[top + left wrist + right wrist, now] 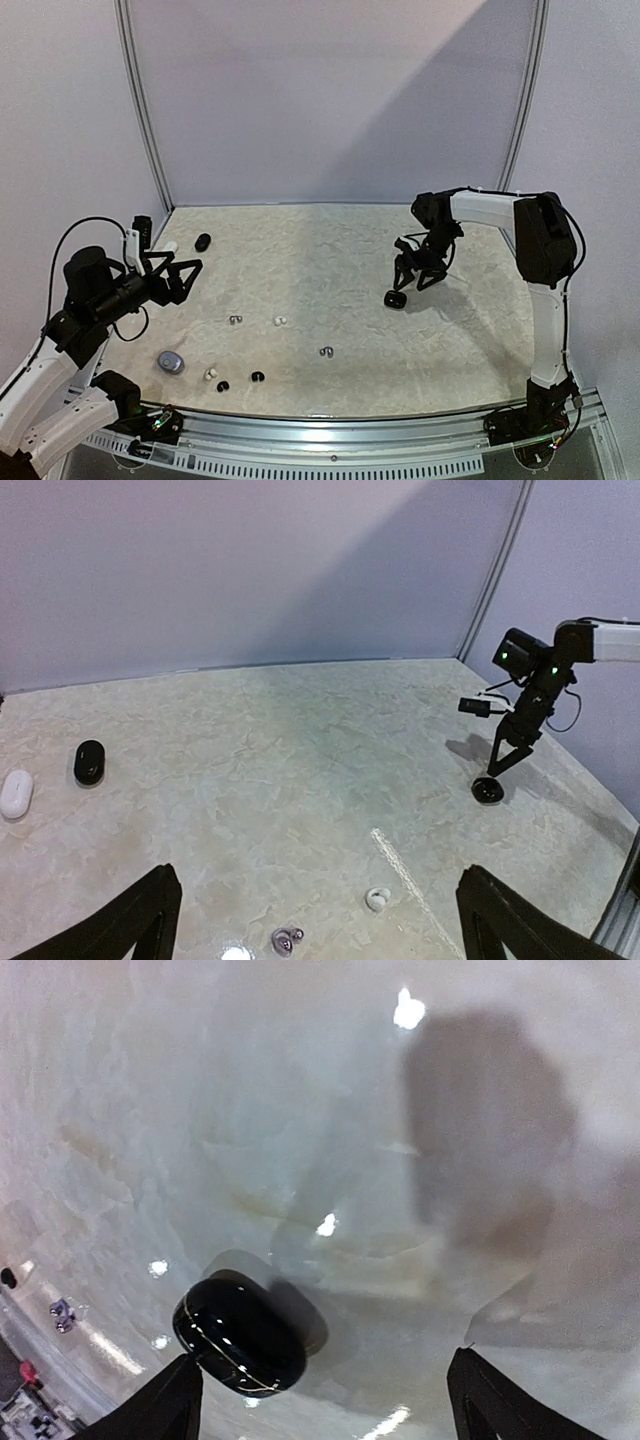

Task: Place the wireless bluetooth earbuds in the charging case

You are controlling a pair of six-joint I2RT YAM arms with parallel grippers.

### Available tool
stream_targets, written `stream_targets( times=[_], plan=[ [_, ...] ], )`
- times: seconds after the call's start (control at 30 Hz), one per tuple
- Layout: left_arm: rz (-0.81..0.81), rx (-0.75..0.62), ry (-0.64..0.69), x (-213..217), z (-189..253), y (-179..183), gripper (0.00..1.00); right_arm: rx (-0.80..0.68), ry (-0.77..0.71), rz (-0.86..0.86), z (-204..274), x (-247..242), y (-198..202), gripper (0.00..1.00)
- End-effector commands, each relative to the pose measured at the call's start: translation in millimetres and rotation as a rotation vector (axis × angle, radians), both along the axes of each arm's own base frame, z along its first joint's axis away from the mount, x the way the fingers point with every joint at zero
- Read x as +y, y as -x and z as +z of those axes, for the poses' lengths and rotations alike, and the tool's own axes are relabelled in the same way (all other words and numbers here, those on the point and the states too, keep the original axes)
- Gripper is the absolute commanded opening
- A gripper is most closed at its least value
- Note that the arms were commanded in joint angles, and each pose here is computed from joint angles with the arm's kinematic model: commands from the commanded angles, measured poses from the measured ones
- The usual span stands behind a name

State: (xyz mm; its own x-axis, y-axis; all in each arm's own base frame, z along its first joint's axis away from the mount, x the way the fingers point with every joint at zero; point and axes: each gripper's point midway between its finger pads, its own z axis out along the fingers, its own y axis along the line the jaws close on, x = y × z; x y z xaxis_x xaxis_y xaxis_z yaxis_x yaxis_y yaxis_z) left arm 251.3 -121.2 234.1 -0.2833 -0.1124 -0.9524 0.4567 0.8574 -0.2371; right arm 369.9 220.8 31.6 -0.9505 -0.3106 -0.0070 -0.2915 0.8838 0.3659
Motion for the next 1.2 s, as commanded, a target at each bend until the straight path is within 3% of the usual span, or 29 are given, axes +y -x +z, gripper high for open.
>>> stream_targets(
  times=[0.0, 0.17, 0.3, 0.5, 0.63, 0.77, 1.0, 1.17],
  plan=[
    [0.081, 0.002, -0.024, 15, 6, -13, 0.98, -0.103, 0.196, -0.017, 17, -29, -26, 0.91],
    [0.143, 0.034, -0.199, 33, 3, -40, 0.99, -0.322, 0.248, -0.067, 54, -29, -58, 0.99],
    [0.085, 0.254, -0.483, 44, -39, -60, 0.99, -0.484, 0.293, -0.083, 80, -25, -72, 0.99],
    [-0.085, 0.409, -0.84, 61, -55, -96, 0.99, -0.573, 0.316, -0.058, 90, -18, -70, 0.99],
    [-0.154, 0.529, -0.966, 74, -65, -127, 0.99, -0.609, 0.26, -0.057, 100, -12, -65, 0.99],
    [-0.151, 0.665, -0.922, 80, -84, -163, 0.99, -0.611, 0.248, -0.054, 105, -9, -61, 0.99],
    [-0.067, 0.779, -0.79, 94, -135, -231, 0.99, -0.589, 0.245, -0.041, 104, 7, -52, 0.99],
    [-0.022, 0.769, -0.771, 99, -164, -270, 0.99, -0.593, 0.238, -0.014, 104, 26, -48, 0.99]
  ],
)
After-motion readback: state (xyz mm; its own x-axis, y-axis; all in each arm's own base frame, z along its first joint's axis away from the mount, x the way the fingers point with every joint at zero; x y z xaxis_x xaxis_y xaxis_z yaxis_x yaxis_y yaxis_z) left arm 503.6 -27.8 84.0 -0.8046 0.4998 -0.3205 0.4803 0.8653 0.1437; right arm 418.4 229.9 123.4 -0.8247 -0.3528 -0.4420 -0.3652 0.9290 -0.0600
